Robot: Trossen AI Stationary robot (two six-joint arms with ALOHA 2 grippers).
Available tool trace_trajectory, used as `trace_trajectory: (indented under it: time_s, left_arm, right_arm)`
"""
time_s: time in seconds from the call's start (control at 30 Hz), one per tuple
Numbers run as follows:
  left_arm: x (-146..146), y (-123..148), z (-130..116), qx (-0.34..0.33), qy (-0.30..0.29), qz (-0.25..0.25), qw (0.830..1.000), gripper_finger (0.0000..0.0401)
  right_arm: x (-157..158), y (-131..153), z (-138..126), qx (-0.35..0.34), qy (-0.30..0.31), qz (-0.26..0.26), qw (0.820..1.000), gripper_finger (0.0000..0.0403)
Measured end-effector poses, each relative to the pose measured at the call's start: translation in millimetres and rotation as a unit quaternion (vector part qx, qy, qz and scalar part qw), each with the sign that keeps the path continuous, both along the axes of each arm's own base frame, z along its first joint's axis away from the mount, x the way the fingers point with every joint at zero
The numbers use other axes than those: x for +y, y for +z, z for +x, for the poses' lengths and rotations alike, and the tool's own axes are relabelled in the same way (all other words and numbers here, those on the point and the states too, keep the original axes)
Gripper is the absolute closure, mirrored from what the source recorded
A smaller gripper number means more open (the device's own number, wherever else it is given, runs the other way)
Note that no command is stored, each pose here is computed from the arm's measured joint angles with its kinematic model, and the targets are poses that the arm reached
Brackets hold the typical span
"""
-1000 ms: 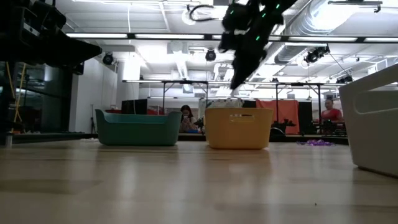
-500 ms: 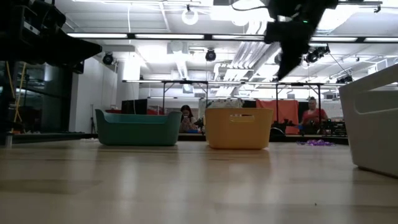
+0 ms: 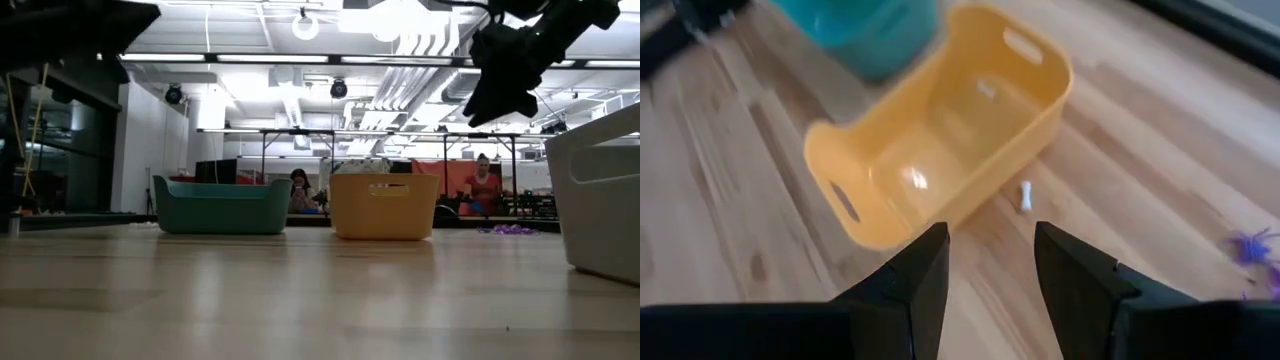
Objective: Sort Halloween decoration
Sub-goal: Put the white bone toy into the yellow bin
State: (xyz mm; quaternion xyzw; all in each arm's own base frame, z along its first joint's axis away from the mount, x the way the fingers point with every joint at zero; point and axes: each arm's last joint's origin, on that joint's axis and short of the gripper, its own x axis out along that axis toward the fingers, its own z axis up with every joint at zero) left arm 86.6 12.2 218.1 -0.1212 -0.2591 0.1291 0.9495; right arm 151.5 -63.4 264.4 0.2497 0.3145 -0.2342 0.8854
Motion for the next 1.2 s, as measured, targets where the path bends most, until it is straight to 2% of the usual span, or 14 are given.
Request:
trace_trajectory:
  time_s: [0.07, 0.17, 0.3, 0.4, 0.5, 0.6, 0.73, 0.87, 0.93, 1.1, 1.2]
  left_arm:
    - [2.1, 9.2, 1.5, -0.005, 0.019, -0.04, 0.999, 0.04]
    - [2.7, 34.7, 8.4, 0.002, 0.022, -0.044, 0.999, 0.04]
    - [3.7, 77.0, 29.8, 0.039, 0.033, -0.024, 0.998, 0.04]
    - [6.2, 109.3, 42.3, 0.077, 0.078, 0.003, 0.994, 0.04]
    - [13.4, 135.5, 47.6, 0.114, 0.145, -0.034, 0.982, 0.0399]
    - [22.4, 147.2, 43.5, 0.211, 0.19, -0.072, 0.956, 0.0389]
    - [38.0, 149.1, 28.7, 0.324, 0.247, -0.159, 0.899, 0.0362]
    - [56.8, 133.7, 20.8, 0.399, 0.279, -0.252, 0.836, 0.0325]
    - [67.0, 120.8, 19.5, 0.439, 0.286, -0.3, 0.797, 0.0307]
    - [93.2, 89.4, 21.1, 0.544, 0.278, -0.403, 0.681, 0.027]
    - [110.4, 73.3, 24.0, 0.589, 0.244, -0.444, 0.629, 0.026]
  right_arm:
    - [-0.4, 2.3, 0.0, -0.016, -0.007, -0.009, 1.0, 0.0259]
    - [-1.7, 4.6, 1.7, -0.029, -0.013, -0.023, 0.999, 0.0259]
    - [-4.1, 8.1, 4.3, -0.043, -0.021, -0.05, 0.998, 0.0259]
    - [-5.6, 10.8, 5.5, -0.053, -0.03, -0.067, 0.996, 0.0259]
    - [-5.9, 11.6, 5.9, -0.055, -0.027, -0.076, 0.995, 0.0259]
    - [-5.9, 11.4, 5.8, -0.053, -0.026, -0.077, 0.995, 0.0259]
    - [-5.9, 11.4, 5.9, -0.053, -0.026, -0.077, 0.995, 0.0259]
    - [-6.5, 11.4, 5.6, -0.05, -0.036, -0.084, 0.995, 0.0259]
    - [-6.9, 11.5, 5.4, -0.049, -0.041, -0.087, 0.994, 0.0259]
    - [-7.2, 12.7, 6.2, -0.056, -0.043, -0.088, 0.994, 0.0259]
    - [-7.4, 13.2, 6.5, -0.06, -0.044, -0.089, 0.993, 0.0259]
